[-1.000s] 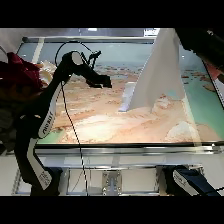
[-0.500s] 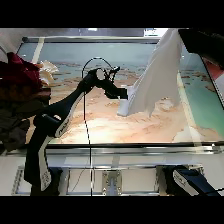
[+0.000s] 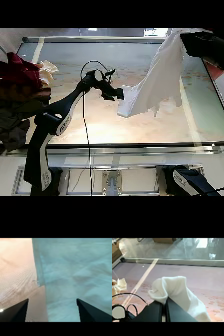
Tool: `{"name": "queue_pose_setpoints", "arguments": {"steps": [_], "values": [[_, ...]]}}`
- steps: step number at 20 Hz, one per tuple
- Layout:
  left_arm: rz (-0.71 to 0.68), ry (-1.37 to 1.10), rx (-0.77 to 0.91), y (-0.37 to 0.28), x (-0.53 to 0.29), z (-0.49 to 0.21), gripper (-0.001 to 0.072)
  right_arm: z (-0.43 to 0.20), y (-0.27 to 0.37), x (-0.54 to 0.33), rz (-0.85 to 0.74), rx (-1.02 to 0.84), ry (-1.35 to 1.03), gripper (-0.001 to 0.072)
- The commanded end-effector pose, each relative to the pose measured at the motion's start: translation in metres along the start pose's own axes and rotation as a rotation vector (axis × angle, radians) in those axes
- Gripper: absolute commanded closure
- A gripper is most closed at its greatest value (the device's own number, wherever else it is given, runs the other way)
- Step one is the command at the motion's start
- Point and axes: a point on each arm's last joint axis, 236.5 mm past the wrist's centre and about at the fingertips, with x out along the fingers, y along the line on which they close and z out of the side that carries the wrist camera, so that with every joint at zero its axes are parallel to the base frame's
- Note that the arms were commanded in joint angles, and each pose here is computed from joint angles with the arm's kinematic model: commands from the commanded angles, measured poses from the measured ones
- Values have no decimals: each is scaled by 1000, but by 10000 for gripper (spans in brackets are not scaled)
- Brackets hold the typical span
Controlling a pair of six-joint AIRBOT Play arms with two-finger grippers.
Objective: Fold the shirts.
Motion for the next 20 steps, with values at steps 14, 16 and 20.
{"name": "queue_pose_setpoints", "arguments": {"steps": [14,16,20], "values": [[-172,11,63,-37,15,0,694,-2,-3,0,-13,-11,7,682],[-187,-81,95,-44,-31,29,695,0,-7,-2,-34,-31,2,682],[-159,-388,291,-71,-203,67,695,6,-20,-21,-97,-33,5,682]]}}
